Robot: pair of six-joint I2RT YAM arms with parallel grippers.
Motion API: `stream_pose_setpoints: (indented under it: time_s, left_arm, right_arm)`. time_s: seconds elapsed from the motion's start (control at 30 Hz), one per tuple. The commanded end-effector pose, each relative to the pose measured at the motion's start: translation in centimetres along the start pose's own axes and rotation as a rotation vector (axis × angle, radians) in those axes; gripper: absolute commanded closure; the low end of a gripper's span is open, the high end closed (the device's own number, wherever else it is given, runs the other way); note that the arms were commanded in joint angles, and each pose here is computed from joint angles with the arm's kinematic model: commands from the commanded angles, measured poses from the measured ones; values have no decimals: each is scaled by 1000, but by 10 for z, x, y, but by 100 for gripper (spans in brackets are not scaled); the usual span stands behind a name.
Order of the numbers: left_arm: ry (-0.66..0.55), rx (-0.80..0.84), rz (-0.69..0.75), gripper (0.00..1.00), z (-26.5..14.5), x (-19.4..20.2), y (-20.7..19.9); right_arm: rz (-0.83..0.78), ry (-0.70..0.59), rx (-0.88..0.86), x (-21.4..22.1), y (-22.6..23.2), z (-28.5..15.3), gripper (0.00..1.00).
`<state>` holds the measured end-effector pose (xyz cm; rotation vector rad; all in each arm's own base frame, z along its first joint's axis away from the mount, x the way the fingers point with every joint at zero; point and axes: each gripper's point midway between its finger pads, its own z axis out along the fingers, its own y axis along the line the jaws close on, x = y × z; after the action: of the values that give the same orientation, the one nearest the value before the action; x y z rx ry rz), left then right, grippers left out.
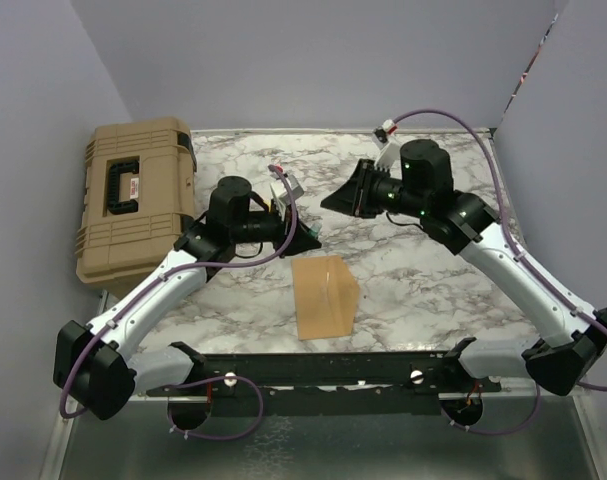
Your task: Place the letter into the envelope and seal it
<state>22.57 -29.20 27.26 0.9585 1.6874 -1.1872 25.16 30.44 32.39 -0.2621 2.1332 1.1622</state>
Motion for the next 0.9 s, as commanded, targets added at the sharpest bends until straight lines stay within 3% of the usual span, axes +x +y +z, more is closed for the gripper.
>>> stream_pose_setpoints:
  time_s: [0.0, 0.2, 0.47, 0.6, 0.87]
  left_arm:
    - [146, -49, -102, 100, -5, 58, 11]
    - [143, -84, -118, 100, -8, 61, 14]
    - [104, -160, -125, 100, -12, 45, 21]
    - [77, -196, -127, 100, -14, 36, 24]
    - [28, -190, -166, 100, -12, 23, 20]
  right_arm:
    - [-30, -215, 53, -56, 16, -35, 100]
    - [-52, -224, 253, -56, -26, -38, 100]
    - [-197, -188, 832, -20, -170, -50, 100]
    - [-256, -182, 916, 3, -217, -39, 100]
    - [-213, -222, 926, 42, -288, -15, 100]
